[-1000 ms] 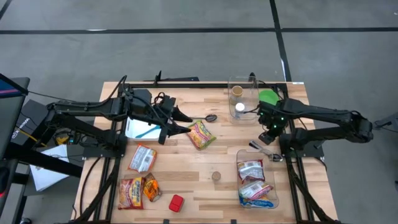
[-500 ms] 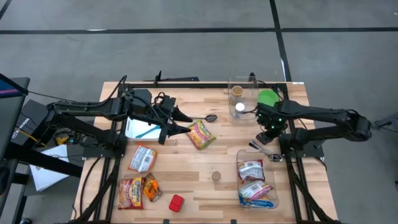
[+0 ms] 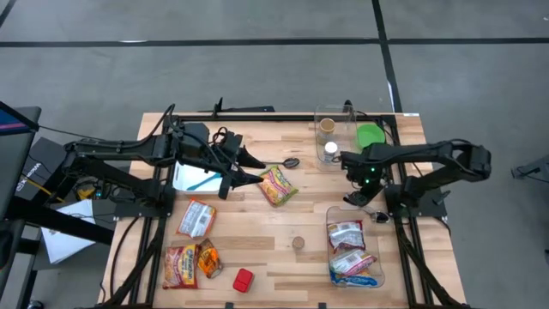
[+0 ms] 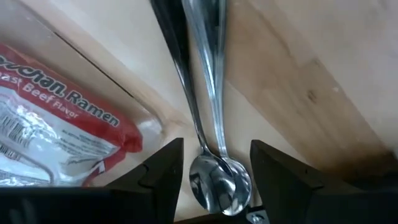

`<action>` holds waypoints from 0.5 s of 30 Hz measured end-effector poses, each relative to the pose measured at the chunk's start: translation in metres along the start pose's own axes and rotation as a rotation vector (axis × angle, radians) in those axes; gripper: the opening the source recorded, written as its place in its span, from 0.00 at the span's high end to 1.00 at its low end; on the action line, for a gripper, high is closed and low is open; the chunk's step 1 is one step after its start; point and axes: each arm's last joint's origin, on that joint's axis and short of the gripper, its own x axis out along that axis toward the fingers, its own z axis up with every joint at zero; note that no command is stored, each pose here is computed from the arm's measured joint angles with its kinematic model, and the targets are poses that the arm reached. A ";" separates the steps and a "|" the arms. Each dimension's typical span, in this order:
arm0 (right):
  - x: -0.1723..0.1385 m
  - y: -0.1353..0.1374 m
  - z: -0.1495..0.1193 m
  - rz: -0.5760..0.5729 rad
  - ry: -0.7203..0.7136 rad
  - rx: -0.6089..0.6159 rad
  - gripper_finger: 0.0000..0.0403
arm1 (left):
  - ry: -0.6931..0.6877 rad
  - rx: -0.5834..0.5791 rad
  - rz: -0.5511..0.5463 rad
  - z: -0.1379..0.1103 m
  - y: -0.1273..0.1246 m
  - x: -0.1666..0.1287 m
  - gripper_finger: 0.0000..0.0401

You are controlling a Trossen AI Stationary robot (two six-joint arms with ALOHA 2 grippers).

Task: Pick & Place Food Item
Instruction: Put the silver spoon into the white bin

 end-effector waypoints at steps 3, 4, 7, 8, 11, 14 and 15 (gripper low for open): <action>0.006 0.002 0.004 -0.005 0.023 -0.006 0.56 | 0.000 0.000 0.000 0.000 0.000 0.000 0.49; 0.008 0.002 0.006 -0.010 0.034 -0.006 0.56 | 0.000 0.000 0.000 0.000 0.000 0.000 0.49; 0.013 0.003 0.009 -0.024 0.062 -0.003 0.58 | 0.000 -0.003 0.000 0.000 0.000 0.000 0.49; 0.014 0.004 0.010 -0.022 0.067 -0.004 0.58 | 0.000 -0.006 0.000 0.000 0.000 0.000 0.49; 0.018 0.005 0.013 -0.022 0.070 0.008 0.58 | 0.000 -0.007 0.000 0.000 0.000 0.000 0.49; 0.021 0.006 0.016 -0.026 0.065 0.019 0.58 | 0.000 -0.007 0.001 0.000 0.000 0.000 0.49; 0.022 0.005 0.017 -0.028 0.069 0.027 0.58 | 0.000 -0.007 0.000 0.000 0.000 0.000 0.49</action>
